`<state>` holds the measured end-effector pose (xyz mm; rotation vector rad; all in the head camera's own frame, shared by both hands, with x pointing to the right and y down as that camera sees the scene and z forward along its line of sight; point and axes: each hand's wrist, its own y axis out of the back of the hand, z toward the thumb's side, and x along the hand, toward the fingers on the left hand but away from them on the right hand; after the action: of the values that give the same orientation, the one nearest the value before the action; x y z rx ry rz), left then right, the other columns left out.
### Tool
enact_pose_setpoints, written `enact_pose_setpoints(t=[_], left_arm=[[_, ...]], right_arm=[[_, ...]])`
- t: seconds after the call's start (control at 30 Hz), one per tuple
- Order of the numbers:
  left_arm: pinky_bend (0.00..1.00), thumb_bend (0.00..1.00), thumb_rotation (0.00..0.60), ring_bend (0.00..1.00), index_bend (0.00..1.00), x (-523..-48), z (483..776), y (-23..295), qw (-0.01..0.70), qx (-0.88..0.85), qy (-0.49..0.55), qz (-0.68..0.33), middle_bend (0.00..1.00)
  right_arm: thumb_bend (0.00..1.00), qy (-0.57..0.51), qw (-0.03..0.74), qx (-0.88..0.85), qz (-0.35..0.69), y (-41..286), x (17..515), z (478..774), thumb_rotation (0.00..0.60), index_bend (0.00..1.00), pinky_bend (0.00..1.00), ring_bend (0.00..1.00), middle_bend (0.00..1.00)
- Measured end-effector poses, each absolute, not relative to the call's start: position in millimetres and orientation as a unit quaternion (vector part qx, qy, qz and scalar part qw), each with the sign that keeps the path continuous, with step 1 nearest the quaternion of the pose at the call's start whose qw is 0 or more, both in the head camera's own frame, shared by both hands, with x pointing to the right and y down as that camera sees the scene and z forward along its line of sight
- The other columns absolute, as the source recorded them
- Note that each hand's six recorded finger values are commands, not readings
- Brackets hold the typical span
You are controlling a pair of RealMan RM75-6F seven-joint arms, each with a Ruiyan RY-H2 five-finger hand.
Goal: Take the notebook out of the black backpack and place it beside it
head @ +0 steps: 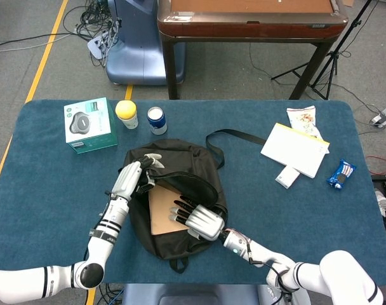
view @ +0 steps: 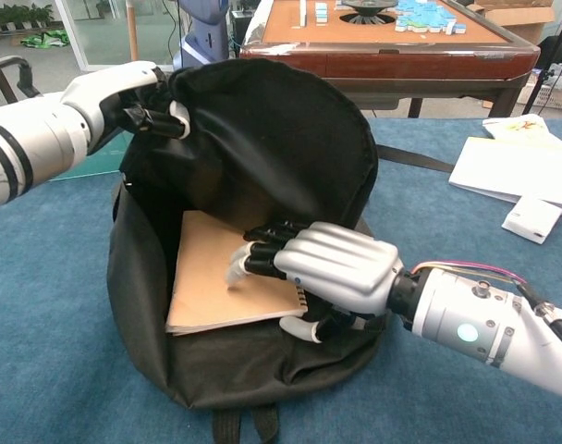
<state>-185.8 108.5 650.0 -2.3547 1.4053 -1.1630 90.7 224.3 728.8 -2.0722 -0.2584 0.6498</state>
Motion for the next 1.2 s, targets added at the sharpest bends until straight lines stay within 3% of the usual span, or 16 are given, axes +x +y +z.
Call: enact_pose_setpoints(t=[0.5, 0.8, 1.2], left_arm=[[0.11, 0.78, 0.6, 0.21, 0.42, -193.1, 651.7, 93.2, 0.092, -0.774, 0.476, -0.407, 0.21], [0.11, 0.78, 0.6, 0.19, 0.42, -198.9, 660.5, 79.3, 0.095, -0.754, 0.466, -0.453, 0.2], [0.11, 0.77, 0.6, 0.19, 0.41, -198.7, 670.9, 69.0, 0.092, -0.74, 0.456, -0.486, 0.19]], right_arm=[[0.62, -0.152, 0.483, -0.827, 0.246, 201.5, 82.7, 721.0, 0.6, 0.61, 0.26, 0.25, 0.35], [0.64, -0.164, 0.492, -0.82, 0.242, 197.7, 84.1, 715.6, 0.6, 0.75, 0.35, 0.34, 0.43], [0.72, -0.177, 0.503, -0.817, 0.221, 199.5, 88.0, 704.1, 0.6, 0.92, 0.55, 0.52, 0.61]])
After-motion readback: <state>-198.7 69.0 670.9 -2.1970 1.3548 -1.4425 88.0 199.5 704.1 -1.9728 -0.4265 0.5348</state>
